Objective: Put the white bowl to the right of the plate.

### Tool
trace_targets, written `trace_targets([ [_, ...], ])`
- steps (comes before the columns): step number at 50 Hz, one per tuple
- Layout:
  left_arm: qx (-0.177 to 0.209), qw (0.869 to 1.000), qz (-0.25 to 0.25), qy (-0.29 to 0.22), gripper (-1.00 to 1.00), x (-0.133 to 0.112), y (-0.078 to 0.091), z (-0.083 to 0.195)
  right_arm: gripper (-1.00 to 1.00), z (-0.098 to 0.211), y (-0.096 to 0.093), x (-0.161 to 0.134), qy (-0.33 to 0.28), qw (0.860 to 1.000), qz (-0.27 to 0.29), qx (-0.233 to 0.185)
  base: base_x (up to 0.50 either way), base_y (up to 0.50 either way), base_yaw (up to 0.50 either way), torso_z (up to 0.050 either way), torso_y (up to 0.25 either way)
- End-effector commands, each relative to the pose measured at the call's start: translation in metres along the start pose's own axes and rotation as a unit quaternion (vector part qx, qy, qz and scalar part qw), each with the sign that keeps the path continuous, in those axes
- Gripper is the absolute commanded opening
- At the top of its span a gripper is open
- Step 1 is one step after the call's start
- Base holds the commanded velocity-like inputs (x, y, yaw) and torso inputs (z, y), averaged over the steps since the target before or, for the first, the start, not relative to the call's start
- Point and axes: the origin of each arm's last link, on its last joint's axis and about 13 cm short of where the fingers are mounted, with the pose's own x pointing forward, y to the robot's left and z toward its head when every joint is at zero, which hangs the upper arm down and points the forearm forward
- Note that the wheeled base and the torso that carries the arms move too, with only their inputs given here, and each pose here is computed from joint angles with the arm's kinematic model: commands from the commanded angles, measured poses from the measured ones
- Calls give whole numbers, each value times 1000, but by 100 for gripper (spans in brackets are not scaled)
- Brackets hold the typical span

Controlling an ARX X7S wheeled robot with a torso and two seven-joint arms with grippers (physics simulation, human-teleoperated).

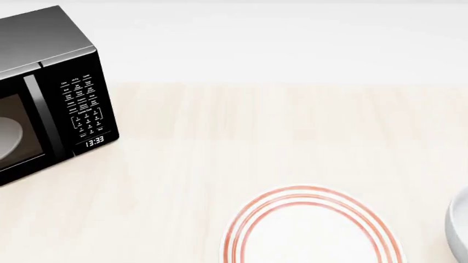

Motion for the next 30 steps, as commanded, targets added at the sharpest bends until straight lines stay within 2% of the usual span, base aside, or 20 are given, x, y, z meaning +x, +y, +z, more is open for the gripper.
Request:
trace_targets([
  [1,0,999,-26,-22,100,-15,-4,7,100,-1,9,-105,-224,971,83,-12,0,0,0,0,0],
  [6,0,999,-40,-34,100,-23,-8,10,100,-22,17,-137,-269,954,130,-22,0,0,0,0,0],
  [7,0,998,-44,-38,100,-25,-9,11,100,-30,20,-143,-274,950,146,-38,0,0,0,0,0],
  [10,2,997,-53,-47,100,-32,-12,13,100,-49,23,-158,-280,942,182,-30,0,0,0,0,0],
  [15,3,995,-72,-68,100,-46,-15,17,100,-84,23,-179,-280,923,260,-52,0,0,0,0,0],
  [18,3,993,-84,-77,100,-53,-18,18,100,-98,22,-186,-283,913,290,-41,0,0,0,0,0],
  [20,7,992,-97,-84,100,-58,-21,18,100,-112,24,-193,-285,902,320,-43,0,0,0,0,0],
  [21,8,991,-101,-84,100,-59,-22,17,100,-123,27,-196,-291,890,346,-55,0,0,0,0,0],
  [23,8,991,-102,-84,100,-59,-22,17,100,-131,28,-197,-296,885,355,-55,0,0,0,0,0],
  [24,8,991,-104,-84,100,-60,-23,17,100,-137,29,-198,-310,874,368,-63,0,0,0,0,0],
  [25,7,991,-106,-86,100,-61,-24,17,100,-143,29,-199,-311,871,376,-59,0,0,0,0,0],
  [26,7,990,-110,-87,100,-62,-25,17,100,-153,29,-196,-353,853,377,-73,0,0,0,0,0],
  [30,7,988,-122,-92,100,-67,-27,17,100,-163,22,-198,-372,834,403,-51,0,0,0,0,0],
])
